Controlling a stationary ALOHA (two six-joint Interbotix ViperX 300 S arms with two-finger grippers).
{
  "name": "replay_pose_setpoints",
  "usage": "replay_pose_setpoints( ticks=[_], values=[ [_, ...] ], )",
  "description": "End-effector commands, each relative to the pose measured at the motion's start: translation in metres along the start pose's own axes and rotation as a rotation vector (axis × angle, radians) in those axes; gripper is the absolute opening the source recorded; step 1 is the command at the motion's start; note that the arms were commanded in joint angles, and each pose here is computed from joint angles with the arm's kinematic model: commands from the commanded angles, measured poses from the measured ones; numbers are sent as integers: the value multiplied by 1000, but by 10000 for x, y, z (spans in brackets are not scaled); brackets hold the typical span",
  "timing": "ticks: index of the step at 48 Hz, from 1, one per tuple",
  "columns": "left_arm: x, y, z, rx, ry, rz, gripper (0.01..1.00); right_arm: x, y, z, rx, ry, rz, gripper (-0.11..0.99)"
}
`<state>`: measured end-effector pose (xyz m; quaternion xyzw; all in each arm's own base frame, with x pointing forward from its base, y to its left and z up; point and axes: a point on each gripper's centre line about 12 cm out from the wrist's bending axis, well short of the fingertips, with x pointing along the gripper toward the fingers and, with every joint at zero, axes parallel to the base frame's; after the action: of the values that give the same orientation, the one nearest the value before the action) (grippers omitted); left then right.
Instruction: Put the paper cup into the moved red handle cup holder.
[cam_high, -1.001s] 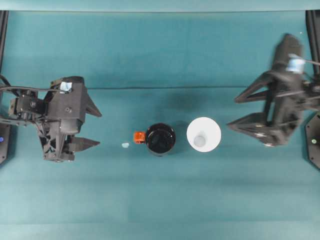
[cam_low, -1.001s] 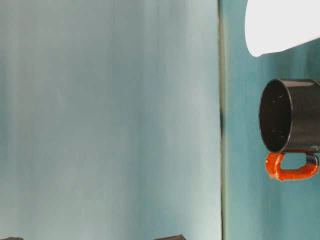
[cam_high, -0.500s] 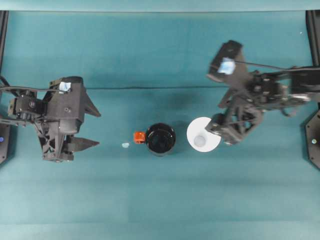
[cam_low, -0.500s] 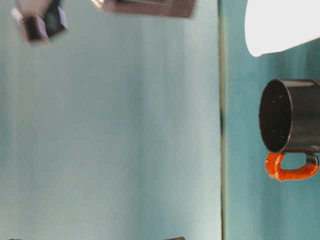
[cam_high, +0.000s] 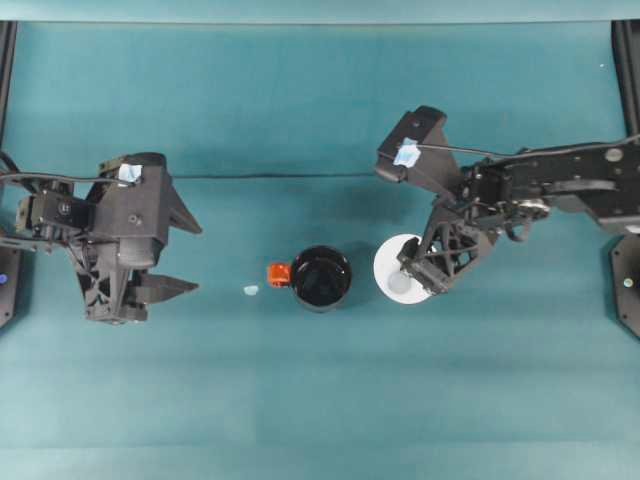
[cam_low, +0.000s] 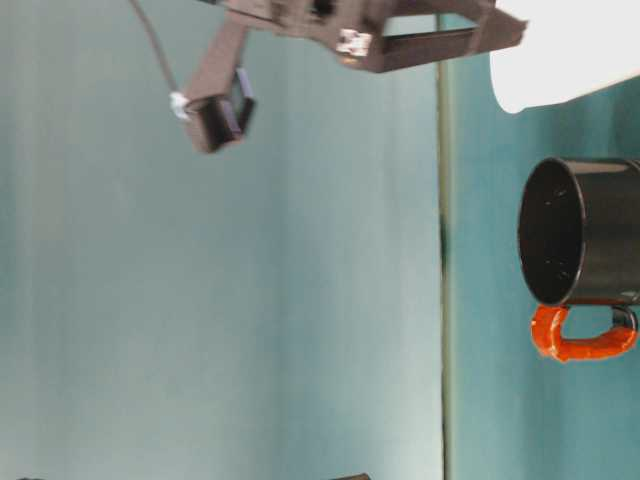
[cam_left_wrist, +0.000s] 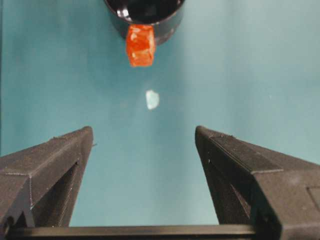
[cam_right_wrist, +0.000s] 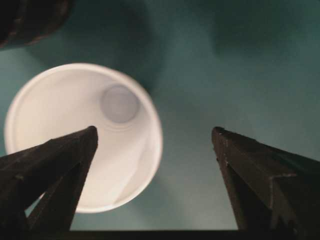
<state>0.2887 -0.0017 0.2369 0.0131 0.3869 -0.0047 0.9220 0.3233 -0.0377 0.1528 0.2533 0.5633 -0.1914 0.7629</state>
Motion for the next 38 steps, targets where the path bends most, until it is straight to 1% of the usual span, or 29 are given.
replay_pose_setpoints(
  ticks=[1, 11, 17, 20, 21, 24, 25, 27, 30, 34, 35, 38],
  values=[
    [-34, -2, 61, 1, -23, 0, 890, 88, -30, 20, 21, 15, -10, 854],
    [-30, -2, 59, -4, -22, 0, 890, 157, -42, 13, 22, 29, -19, 852],
    [-32, -2, 55, -13, -22, 0, 890, 151, -34, 28, 22, 22, -16, 849],
    [-28, -2, 53, -13, -20, 0, 890, 146, -26, 42, 23, 16, -12, 836],
    [-28, -7, 53, -13, -20, -1, 890, 146, -25, 43, 24, 15, -10, 830],
    [-30, -2, 59, -15, -21, 0, 890, 148, -19, 47, 28, 15, -7, 793],
    [-30, -7, 59, -13, -22, -1, 890, 148, -17, 46, 29, 16, -5, 772],
    [-30, -2, 59, -15, -21, 0, 890, 148, -8, 52, 34, 16, -1, 713],
    [-28, -2, 53, -13, -20, 0, 889, 142, 1, 58, 38, 16, 3, 579],
    [-30, -2, 59, -15, -21, 0, 889, 132, 17, 61, 38, 15, 7, 360],
    [-30, -2, 59, -15, -21, 0, 890, 132, 21, 56, 36, 17, 7, 289],
    [-30, -2, 59, -15, -21, 0, 890, 137, 25, 54, 35, 17, 7, 144]
  ],
)
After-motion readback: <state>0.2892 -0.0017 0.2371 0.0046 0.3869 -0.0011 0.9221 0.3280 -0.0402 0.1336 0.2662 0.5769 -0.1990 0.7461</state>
